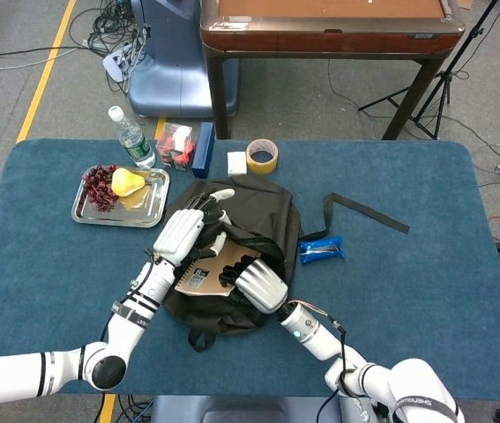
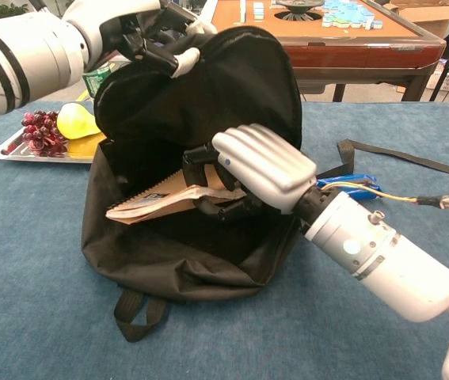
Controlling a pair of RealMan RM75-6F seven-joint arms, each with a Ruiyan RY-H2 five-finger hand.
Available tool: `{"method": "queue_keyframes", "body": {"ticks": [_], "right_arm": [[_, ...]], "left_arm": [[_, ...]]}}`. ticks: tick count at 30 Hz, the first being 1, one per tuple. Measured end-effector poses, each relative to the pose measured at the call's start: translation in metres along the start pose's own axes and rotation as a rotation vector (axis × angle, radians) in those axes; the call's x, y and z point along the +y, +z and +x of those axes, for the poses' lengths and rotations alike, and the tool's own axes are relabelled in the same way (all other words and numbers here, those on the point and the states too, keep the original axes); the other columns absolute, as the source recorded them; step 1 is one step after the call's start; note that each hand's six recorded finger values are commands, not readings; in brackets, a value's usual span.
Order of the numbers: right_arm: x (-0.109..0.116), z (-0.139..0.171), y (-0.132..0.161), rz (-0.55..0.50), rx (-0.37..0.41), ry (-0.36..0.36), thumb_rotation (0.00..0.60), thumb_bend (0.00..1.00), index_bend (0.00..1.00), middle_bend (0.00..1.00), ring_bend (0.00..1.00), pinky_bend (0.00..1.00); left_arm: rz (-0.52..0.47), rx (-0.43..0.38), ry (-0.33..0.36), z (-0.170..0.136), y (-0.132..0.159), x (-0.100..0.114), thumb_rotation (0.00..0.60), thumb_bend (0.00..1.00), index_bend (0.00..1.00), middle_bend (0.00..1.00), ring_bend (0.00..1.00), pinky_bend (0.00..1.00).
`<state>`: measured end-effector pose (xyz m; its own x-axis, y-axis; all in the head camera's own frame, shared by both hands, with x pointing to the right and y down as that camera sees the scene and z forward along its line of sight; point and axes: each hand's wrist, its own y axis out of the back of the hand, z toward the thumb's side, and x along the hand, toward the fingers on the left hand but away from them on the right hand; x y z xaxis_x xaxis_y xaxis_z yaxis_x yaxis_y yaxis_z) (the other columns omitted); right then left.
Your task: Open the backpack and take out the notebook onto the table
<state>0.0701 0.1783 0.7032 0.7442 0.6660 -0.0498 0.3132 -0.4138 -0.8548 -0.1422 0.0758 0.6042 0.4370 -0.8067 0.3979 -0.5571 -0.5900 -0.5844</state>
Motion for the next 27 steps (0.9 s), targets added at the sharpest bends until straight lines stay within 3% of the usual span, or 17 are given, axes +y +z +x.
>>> {"method": "queue_keyframes", "body": {"ticks": [10, 27], "right_arm": [[0.032, 0.014, 0.007, -0.127, 0.013, -0.075, 0.600, 0.56, 1.00, 0.79, 0.74, 0.67], [0.122, 0.038, 0.019, -0.276, 0.050, -0.196, 0.600, 0.56, 1.00, 0.80, 0.75, 0.68]], "left_arm": [[-0.040, 0.033, -0.015, 0.000, -0.003, 0.007, 0.600, 0.50, 0.51, 0.14, 0.02, 0.05], [-0.019, 0.088, -0.026, 0.002, -0.021, 0.009, 0.600, 0.50, 0.50, 0.14, 0.02, 0.05]]}}
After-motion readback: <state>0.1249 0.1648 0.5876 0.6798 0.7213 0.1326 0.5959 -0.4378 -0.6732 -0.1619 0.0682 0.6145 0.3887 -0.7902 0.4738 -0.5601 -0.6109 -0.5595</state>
